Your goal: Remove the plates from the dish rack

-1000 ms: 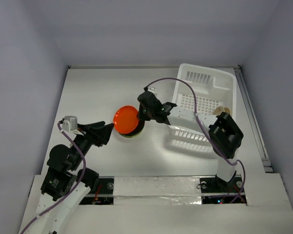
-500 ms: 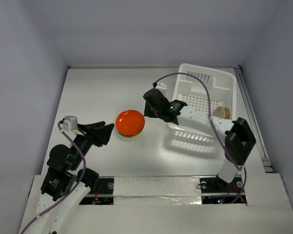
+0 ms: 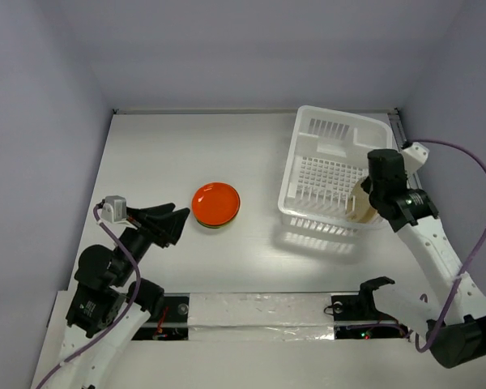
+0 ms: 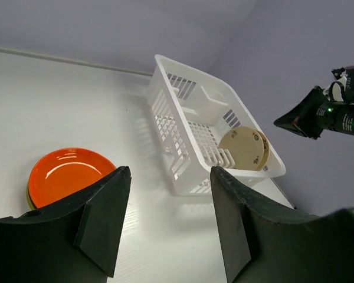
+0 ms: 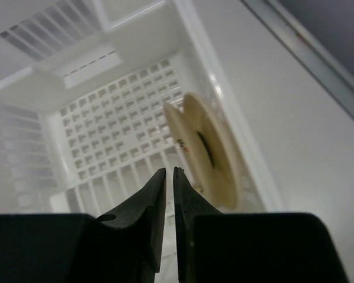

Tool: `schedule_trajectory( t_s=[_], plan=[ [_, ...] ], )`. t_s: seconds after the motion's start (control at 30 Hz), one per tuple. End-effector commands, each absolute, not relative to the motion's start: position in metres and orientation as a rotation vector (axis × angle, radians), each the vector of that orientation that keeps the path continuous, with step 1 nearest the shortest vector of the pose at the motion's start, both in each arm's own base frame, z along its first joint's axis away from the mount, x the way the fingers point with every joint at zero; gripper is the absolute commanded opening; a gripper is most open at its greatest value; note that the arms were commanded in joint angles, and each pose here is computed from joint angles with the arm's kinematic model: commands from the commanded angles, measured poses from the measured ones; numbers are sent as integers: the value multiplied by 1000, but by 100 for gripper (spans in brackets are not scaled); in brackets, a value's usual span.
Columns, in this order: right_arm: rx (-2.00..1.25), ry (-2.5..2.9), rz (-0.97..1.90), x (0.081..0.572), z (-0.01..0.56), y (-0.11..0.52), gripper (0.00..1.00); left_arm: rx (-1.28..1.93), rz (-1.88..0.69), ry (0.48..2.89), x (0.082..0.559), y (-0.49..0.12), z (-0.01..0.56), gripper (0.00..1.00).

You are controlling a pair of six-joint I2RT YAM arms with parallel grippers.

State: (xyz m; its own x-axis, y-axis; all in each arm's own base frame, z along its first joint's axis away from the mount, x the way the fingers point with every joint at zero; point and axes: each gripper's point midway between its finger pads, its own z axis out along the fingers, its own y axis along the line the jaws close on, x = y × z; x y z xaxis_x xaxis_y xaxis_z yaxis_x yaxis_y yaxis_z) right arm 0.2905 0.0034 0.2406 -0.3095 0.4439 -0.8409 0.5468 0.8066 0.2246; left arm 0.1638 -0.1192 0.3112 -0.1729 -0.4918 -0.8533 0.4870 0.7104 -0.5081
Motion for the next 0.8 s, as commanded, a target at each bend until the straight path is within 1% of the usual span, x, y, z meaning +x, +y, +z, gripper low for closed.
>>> schedule_trajectory(
  t_s=[0.0,0.07,0.1,0.17,0.2,0.27,0.4,0.6,0.63,0.77],
  plan=[
    [706,2030,-264,273,234,-26,17,28,-899,1426,155,-120,331,54],
    [645,2065,-246,277,234,-20,25,21,-894,1423,155,-118,331,54],
    [645,2091,-251,284,234,-20,31,26,-902,1419,153,-119,332,54],
    [619,2160,-311,286,228,-23,35,23,-901,1418,153,-118,333,54],
    [617,2167,-322,290,234,-23,35,21,-900,1417,153,-118,333,54],
    [584,2238,-378,293,223,-25,35,16,-897,1415,153,-117,333,54],
    [552,2292,-381,299,216,-27,36,18,-904,1408,151,-117,334,54],
    [510,2408,-475,303,185,-35,36,18,-904,1410,151,-117,334,54],
    [502,2411,-464,305,184,-33,35,16,-902,1413,151,-117,334,54],
    [480,2437,-480,312,182,-33,22,19,-904,1416,152,-118,333,54]
  ],
)
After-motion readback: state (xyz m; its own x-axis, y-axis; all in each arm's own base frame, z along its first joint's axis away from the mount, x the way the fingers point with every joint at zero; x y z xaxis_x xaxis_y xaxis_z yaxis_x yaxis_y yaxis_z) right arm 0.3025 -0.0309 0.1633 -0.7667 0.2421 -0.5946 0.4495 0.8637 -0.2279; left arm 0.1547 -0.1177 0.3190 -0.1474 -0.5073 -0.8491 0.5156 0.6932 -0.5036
